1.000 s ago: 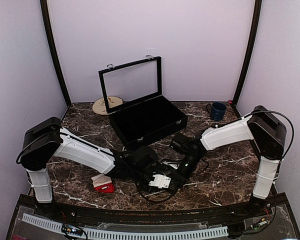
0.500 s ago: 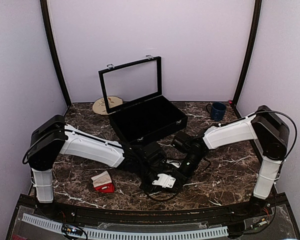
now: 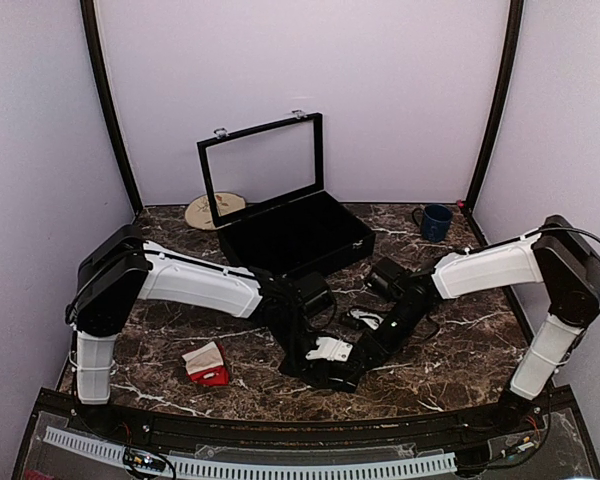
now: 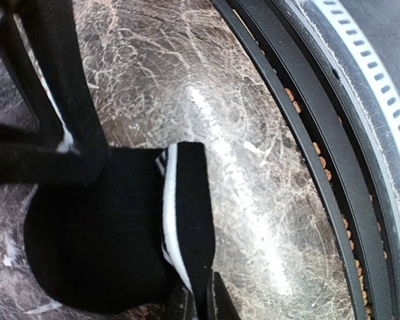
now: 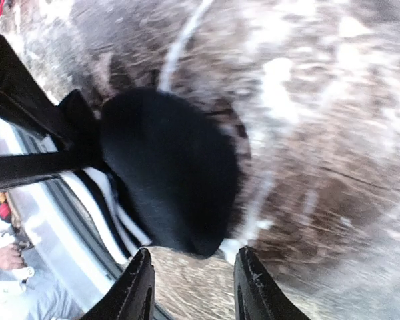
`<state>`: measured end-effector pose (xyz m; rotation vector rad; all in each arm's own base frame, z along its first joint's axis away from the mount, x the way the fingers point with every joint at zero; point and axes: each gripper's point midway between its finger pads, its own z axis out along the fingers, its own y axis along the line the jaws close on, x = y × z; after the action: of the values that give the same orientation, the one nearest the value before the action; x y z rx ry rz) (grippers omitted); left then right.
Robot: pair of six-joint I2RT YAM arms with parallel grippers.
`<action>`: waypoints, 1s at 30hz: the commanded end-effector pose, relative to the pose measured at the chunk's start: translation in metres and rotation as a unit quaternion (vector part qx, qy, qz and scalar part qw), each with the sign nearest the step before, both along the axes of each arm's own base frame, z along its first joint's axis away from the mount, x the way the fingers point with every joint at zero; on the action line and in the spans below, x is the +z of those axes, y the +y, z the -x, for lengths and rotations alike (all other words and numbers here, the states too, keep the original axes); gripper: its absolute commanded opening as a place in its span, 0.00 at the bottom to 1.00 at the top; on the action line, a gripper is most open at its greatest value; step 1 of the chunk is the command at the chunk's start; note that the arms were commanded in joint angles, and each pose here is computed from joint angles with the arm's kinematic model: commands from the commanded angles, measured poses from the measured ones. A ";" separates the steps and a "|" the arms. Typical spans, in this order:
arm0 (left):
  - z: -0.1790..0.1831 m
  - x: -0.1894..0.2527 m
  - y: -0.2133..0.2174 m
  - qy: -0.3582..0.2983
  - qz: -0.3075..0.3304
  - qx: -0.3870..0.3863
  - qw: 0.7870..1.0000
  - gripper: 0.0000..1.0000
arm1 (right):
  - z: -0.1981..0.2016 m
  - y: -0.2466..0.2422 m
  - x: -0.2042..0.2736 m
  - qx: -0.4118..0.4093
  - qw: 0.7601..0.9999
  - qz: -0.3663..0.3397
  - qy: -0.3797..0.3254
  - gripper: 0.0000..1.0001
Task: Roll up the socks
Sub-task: Roll the sock at the center of the board.
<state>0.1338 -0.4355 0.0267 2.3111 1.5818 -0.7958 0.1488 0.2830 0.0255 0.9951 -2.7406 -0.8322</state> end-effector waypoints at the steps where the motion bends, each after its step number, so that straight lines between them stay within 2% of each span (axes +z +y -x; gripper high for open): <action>1: 0.008 -0.003 0.013 0.072 -0.039 0.020 0.996 0.02 | -0.019 -0.010 0.001 -0.034 0.998 0.017 -0.053 0.40; 6: 0.004 -0.004 0.010 0.118 -0.058 0.032 0.991 0.02 | -0.038 -0.024 0.012 -0.056 0.990 0.040 -0.125 0.40; 12: 0.006 -0.006 0.012 0.154 -0.072 0.042 0.985 0.02 | -0.054 -0.038 0.033 -0.107 0.969 0.049 -0.218 0.39; 22: 0.006 -0.011 0.012 0.208 -0.080 0.055 0.973 0.02 | -0.034 -0.033 0.049 -0.099 0.937 0.055 -0.330 0.38; 30: -0.001 -0.009 0.009 0.217 -0.081 0.062 0.971 0.02 | 0.001 -0.010 0.053 -0.031 0.923 0.045 -0.382 0.37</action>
<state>0.1373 -0.4372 0.0271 2.2030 1.9137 -1.2514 0.1515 0.2621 0.0709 1.3713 -3.3533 -0.3841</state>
